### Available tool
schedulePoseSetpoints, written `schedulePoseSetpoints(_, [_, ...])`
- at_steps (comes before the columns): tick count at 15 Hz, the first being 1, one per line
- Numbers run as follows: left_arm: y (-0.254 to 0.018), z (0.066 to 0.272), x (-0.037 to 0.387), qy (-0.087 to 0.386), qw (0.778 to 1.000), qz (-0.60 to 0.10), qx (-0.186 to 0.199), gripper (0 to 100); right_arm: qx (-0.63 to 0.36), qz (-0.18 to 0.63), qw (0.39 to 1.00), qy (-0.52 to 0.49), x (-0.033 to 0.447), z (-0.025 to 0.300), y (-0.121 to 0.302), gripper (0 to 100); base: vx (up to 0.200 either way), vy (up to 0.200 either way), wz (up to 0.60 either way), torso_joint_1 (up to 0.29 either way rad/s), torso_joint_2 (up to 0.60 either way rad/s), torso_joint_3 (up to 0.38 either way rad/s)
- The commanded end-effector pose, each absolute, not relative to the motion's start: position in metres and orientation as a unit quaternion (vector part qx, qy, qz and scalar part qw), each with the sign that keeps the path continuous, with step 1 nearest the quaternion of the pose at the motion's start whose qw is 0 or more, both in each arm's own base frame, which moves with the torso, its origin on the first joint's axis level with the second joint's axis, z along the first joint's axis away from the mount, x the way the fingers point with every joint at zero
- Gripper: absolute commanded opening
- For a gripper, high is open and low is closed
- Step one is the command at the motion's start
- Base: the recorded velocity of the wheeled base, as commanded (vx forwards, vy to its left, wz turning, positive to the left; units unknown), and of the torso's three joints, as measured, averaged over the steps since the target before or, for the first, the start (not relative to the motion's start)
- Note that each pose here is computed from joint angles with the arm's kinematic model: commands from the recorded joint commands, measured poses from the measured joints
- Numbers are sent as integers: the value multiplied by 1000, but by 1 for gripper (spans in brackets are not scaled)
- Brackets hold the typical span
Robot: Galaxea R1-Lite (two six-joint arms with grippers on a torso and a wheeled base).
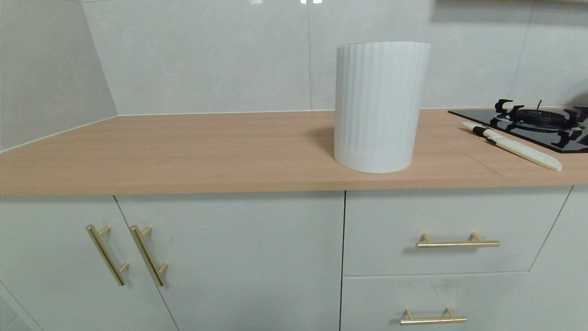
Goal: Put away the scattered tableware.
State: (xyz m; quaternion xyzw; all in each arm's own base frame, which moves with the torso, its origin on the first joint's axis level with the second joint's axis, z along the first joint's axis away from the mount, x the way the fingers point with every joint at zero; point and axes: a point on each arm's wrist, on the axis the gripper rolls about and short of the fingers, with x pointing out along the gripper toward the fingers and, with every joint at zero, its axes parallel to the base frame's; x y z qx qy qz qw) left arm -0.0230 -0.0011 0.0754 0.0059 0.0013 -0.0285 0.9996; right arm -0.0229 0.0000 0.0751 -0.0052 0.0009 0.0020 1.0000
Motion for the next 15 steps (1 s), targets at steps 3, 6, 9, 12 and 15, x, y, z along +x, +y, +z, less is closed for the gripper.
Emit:
schedulePoseSetpoints(3, [-1, 75, -23, 1, 1000, -28, 6, 100, -5, 2, 1000, 2, -23, 75, 0, 100, 0, -133, 0, 2, 6, 2])
schedulePoseSetpoints(6, [-1, 75, -23, 2, 1000, -28, 6, 100, -5, 2, 1000, 2, -23, 75, 0, 100, 0, -200, 0, 6, 10, 7])
schedulePoseSetpoints(9, [-1, 75, -23, 2, 1000, -28, 6, 100, -5, 2, 1000, 2, -23, 75, 0, 100, 0, -200, 0, 2, 7, 1])
schedulePoseSetpoints(12, [-1, 75, -23, 1, 1000, -28, 5, 100, -5, 2, 1000, 2, -23, 75, 0, 100, 0, -133, 0, 2, 5, 3])
schedulePoseSetpoints(15, [-1, 75, -23, 2, 1000, -28, 5, 100, -5, 2, 1000, 2, -23, 75, 0, 100, 0, 0, 0, 0, 0, 0])
